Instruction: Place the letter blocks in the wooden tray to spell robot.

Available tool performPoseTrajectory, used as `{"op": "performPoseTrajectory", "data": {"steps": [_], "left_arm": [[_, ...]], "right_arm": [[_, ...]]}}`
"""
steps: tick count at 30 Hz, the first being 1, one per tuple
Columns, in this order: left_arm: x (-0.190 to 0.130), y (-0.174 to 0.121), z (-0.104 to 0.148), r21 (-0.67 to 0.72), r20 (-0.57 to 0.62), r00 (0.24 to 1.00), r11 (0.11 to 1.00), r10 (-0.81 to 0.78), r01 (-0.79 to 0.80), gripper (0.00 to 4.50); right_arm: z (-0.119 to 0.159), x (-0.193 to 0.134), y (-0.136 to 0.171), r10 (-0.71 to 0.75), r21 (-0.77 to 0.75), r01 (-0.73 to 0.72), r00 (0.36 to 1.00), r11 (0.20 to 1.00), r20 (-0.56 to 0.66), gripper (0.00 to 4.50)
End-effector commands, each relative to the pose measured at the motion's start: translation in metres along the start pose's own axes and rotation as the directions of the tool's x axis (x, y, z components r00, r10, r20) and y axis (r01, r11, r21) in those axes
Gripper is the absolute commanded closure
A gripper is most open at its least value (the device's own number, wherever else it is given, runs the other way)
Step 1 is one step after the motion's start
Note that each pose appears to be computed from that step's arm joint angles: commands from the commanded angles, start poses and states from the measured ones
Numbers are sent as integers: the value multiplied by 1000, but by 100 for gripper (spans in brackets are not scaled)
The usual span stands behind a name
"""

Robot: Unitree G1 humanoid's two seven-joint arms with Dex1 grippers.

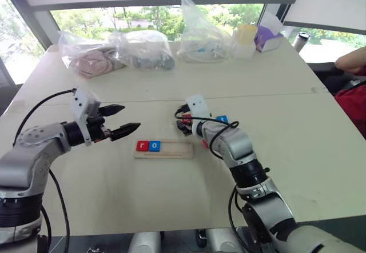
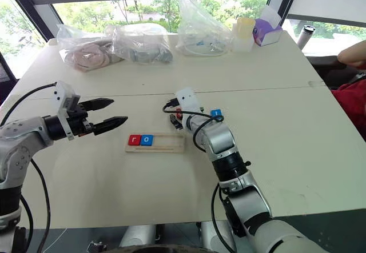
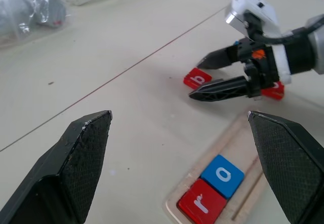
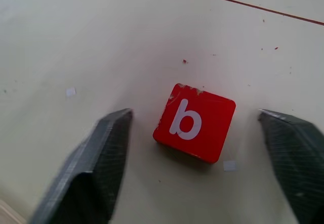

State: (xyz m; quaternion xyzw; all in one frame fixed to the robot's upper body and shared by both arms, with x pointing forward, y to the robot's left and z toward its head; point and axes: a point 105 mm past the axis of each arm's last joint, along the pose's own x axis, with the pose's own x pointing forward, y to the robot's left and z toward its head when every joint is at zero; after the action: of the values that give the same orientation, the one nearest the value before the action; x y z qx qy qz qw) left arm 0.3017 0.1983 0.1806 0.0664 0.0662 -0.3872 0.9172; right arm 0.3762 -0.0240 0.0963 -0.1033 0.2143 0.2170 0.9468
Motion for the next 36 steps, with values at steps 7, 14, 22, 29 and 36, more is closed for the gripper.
{"op": "performPoseTrajectory", "data": {"steps": [7,14,22,29,36], "left_arm": [[13,-10,9,47,52,998,999,-30,28,0],[26,-26,15,56,76,992,994,-101,97,0],[48,-69,4,123,-15,945,937,-326,325,0],[56,-73,3,130,-12,936,928,-351,350,0],[53,-75,3,123,-22,927,919,-374,374,0]], "right_arm": [[33,-27,-37,-142,-30,150,974,988,177,335],[23,-95,-85,-286,58,280,940,958,184,335],[-76,-146,-97,-460,291,481,876,827,-143,335],[-78,-136,-83,-434,343,464,886,817,-165,180],[-60,-145,-93,-489,264,494,868,828,-90,7]]}}
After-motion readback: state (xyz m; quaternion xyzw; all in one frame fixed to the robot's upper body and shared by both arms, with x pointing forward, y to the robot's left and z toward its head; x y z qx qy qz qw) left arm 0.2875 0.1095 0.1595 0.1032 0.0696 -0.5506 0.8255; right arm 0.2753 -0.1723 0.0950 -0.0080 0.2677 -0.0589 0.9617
